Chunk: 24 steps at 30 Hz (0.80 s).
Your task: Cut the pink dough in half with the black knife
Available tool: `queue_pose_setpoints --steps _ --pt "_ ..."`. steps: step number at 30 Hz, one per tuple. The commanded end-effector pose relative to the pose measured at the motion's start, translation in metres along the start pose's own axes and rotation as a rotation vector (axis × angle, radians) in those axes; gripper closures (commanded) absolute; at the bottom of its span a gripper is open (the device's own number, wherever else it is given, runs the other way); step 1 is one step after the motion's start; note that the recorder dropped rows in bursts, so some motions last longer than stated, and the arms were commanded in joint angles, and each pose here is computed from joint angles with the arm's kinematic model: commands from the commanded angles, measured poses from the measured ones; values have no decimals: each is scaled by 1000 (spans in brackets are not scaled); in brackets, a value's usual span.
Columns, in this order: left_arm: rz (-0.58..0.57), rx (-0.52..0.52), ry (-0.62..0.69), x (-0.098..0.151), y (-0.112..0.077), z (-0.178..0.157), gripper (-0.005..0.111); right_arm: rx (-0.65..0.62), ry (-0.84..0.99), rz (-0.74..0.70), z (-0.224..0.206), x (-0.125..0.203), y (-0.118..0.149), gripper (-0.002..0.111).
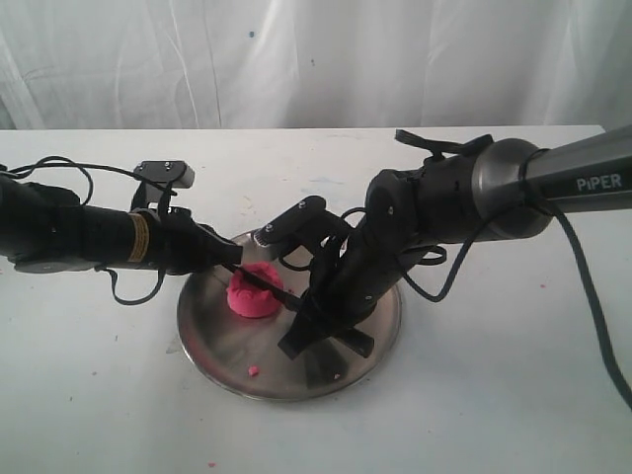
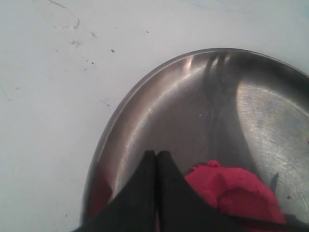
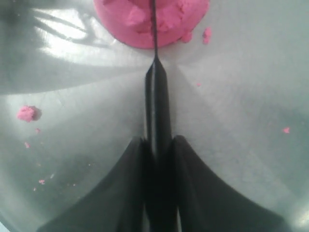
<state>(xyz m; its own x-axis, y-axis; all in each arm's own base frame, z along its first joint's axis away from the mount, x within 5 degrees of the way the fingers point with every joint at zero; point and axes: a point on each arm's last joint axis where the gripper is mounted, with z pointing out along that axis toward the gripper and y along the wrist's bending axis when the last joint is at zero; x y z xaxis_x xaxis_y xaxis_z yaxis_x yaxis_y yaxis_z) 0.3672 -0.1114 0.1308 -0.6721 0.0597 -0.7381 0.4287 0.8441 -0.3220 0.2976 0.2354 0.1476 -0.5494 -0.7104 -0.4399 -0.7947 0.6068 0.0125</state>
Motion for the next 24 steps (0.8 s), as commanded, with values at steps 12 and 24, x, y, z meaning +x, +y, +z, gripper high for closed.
queue_pose_setpoints --steps 12,24 --pt "57 10 -17 -10 -7 -9 107 -7 14 -10 3 0 0 108" --pt "66 12 -10 -10 -8 -9 107 -16 35 -8 8 3 1 108"
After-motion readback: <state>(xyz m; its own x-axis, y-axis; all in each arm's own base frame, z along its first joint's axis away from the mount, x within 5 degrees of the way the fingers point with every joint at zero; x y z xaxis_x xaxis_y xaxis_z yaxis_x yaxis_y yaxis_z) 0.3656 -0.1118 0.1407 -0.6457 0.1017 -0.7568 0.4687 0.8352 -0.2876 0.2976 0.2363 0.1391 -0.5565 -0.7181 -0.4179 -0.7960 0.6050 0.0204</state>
